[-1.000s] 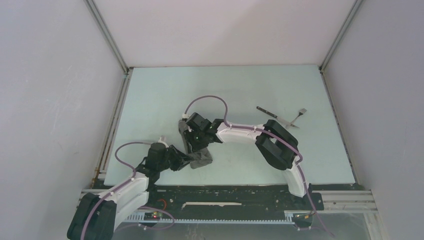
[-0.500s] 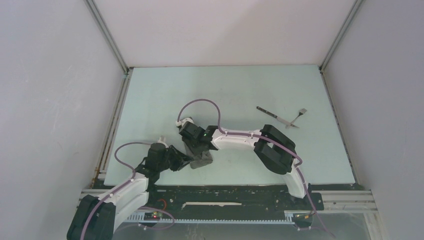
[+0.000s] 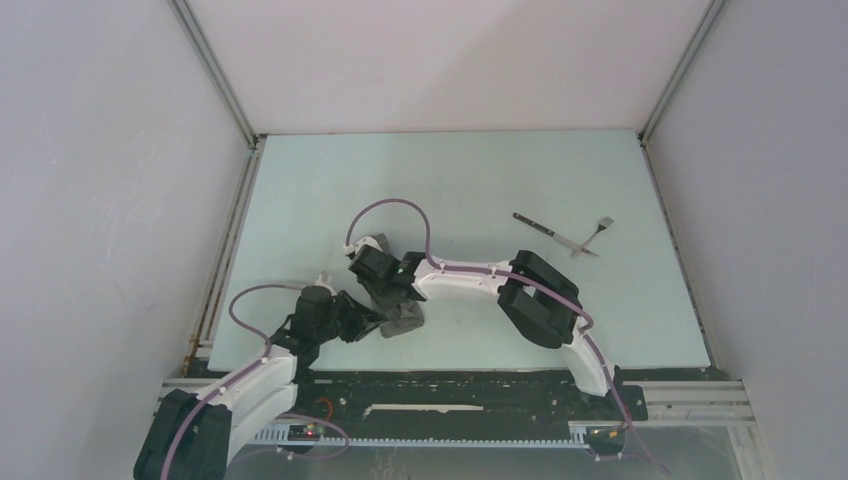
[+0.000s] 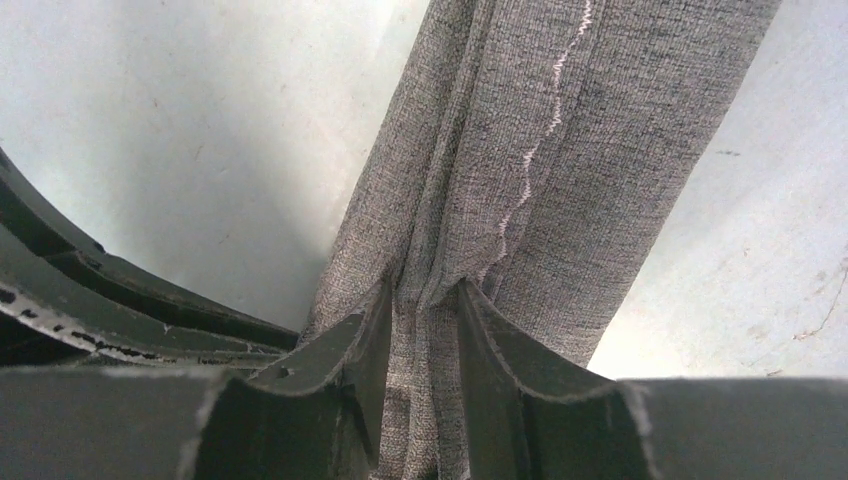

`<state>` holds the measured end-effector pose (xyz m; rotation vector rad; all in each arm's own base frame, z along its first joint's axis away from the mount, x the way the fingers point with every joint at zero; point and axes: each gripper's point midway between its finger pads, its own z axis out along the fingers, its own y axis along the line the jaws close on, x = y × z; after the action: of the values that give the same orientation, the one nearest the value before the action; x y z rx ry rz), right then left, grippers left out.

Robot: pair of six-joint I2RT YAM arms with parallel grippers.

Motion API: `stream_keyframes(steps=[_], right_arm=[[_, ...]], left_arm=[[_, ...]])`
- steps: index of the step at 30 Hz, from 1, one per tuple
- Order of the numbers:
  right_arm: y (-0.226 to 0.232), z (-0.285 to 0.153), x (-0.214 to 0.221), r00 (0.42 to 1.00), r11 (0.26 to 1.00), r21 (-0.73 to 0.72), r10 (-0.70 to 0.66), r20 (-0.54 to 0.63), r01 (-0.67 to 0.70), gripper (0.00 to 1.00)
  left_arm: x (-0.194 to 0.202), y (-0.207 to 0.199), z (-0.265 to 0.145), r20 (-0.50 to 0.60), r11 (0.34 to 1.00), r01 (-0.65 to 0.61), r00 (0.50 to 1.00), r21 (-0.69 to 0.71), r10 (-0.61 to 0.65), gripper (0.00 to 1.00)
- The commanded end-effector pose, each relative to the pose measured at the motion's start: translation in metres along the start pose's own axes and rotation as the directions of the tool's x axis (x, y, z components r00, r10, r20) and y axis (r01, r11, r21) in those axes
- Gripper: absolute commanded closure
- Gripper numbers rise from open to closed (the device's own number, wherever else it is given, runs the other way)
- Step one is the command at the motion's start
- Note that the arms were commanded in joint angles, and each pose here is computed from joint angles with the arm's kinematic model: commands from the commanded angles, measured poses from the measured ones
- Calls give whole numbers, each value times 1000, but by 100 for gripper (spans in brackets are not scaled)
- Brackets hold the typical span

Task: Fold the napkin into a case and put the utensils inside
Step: Smooth out the smaller rectangle-folded napkin at the center of the board.

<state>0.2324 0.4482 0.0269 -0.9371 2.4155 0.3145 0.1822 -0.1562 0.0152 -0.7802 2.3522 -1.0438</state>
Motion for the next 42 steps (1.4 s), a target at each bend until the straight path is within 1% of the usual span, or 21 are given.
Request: stream_keyframes(steps=[1, 4, 6, 8, 9, 10, 13, 15, 18, 21, 30, 35, 37, 42], right_arm=[[2, 7, -2, 1000, 998, 52, -17, 8, 17, 64], [-6, 11, 2, 1000, 994, 107, -23, 3, 23, 71], [-9, 12, 2, 1000, 991, 131, -25, 4, 24, 77], [-10, 11, 1, 1000, 990, 139, -17, 3, 17, 88], [-11, 8, 0, 1000, 990, 141, -8, 0, 8, 97], [-9, 4, -5, 1000, 991, 131, 2, 8, -3, 100], [-5, -14, -19, 997, 994, 74, 75, 18, -76, 100], [-2, -25, -27, 986, 986, 8, 163, 12, -164, 100], [3, -31, -30, 953, 949, -84, 303, -19, -304, 100], [8, -33, -35, 918, 908, -140, 395, -37, -396, 100], [16, -34, -58, 833, 800, -257, 551, -44, -543, 100], [30, -26, -63, 770, 712, -331, 633, -77, -619, 100], [32, -22, -60, 752, 693, -332, 654, -84, -640, 100], [21, -9, -45, 698, 654, -304, 714, -55, -693, 100]], left_arm=[[6, 15, 1, -10, 999, -1, 1000, -44, 0, 73], [6, 15, 1, -12, 999, -1, 1000, -43, 1, 73], [6, 15, 1, -10, 999, -1, 1000, -42, 1, 73], [6, 16, 1, -9, 999, -1, 1000, -44, 0, 74], [6, 17, 1, -8, 999, -1, 1000, -45, 0, 74], [6, 17, 1, -8, 999, 0, 1000, -47, 0, 74], [7, 18, 1, -8, 999, 1, 1000, -49, -1, 74], [6, 18, 1, -6, 999, 2, 1000, -47, -2, 75], [6, 16, 1, -3, 999, 3, 1000, -40, -3, 75], [5, 15, 1, -2, 999, 3, 1000, -36, -3, 75], [6, 11, 2, -9, 1000, -4, 1000, -24, 4, 77], [8, 12, 3, -20, 999, -10, 1000, -31, 9, 78], [9, 14, 3, -25, 999, -10, 1000, -34, 9, 78], [7, 10, 4, -19, 999, -16, 1000, -28, 15, 78]])
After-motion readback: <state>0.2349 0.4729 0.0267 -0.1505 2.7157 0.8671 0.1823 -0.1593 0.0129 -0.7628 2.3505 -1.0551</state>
